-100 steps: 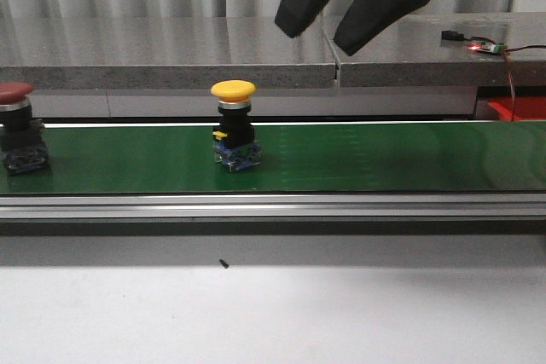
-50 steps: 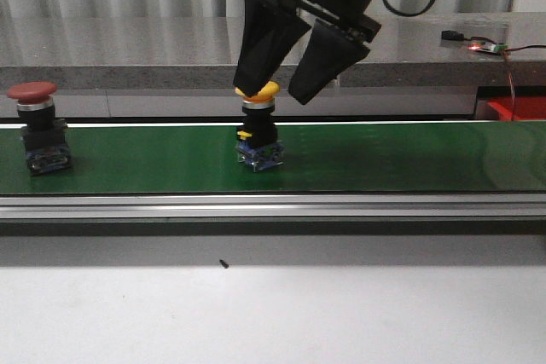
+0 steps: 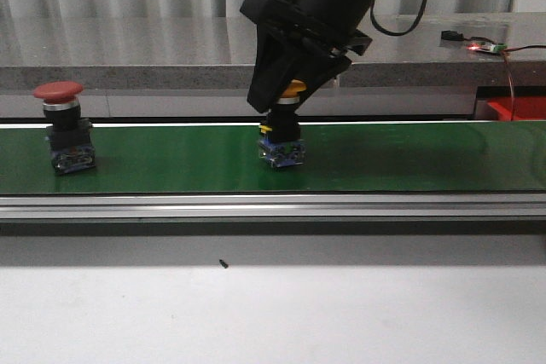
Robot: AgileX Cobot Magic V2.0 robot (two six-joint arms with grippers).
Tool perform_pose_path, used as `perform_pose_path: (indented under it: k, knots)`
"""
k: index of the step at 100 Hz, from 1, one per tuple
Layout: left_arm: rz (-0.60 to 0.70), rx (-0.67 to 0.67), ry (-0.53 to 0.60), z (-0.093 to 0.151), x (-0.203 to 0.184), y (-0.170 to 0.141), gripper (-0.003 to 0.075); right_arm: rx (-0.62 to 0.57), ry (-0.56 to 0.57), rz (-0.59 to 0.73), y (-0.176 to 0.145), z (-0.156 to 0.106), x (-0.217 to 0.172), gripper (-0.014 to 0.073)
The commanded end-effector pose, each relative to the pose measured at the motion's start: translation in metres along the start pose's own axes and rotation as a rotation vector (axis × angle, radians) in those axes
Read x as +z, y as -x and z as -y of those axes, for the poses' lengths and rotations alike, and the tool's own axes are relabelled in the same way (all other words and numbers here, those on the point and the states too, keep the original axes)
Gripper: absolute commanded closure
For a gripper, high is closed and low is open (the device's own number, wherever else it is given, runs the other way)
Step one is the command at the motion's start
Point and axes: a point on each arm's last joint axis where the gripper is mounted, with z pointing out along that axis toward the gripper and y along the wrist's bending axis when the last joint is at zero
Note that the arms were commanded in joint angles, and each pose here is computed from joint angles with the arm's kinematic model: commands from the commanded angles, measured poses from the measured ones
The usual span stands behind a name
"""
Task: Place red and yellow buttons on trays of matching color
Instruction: 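Lower the right gripper onto the yellow button on the belt and grasp, then lift the yellow button into the yellow tray and open the right gripper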
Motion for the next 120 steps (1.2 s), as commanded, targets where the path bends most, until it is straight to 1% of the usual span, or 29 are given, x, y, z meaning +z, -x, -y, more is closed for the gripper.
perform_pose_path:
  k: [1,13,33,50,65,78,88,104,120]
  knots:
    - [0.095,-0.023,0.004,0.0,-0.004,0.014,0.0739,-0.027,-0.007,0.1,0.012,-0.01,-0.031,0.0384]
    - [0.095,-0.023,0.004,0.0,-0.004,0.014,0.0739,-0.025,-0.014,0.12,0.012,-0.009,-0.042,0.0388]
    - [0.095,-0.023,0.004,0.0,-0.004,0.014,0.0739,-0.007,-0.047,0.196,0.009,-0.009,-0.082,0.039]
    - [0.095,-0.023,0.004,0.0,-0.004,0.014,0.0739,0.043,-0.088,0.235,-0.006,0.0,-0.113,0.039]
    - [0.095,-0.023,0.004,0.0,-0.004,0.014,0.0739,0.133,-0.141,0.258,-0.034,0.016,-0.132,0.039]
    - [0.095,-0.023,0.004,0.0,-0.004,0.014,0.0739,0.22,-0.212,0.307,-0.062,0.029,-0.152,0.039]
    - [0.095,-0.023,0.004,0.0,-0.004,0.014,0.0739,0.32,-0.266,0.33,-0.089,0.042,-0.165,0.039]
    - [0.095,-0.023,0.004,0.0,-0.004,0.014,0.0739,0.444,-0.351,0.361,-0.129,0.059,-0.183,0.039]
    - [0.095,-0.023,0.004,0.0,-0.004,0.014,0.0739,0.597,-0.407,0.367,-0.166,0.076,-0.194,0.039]
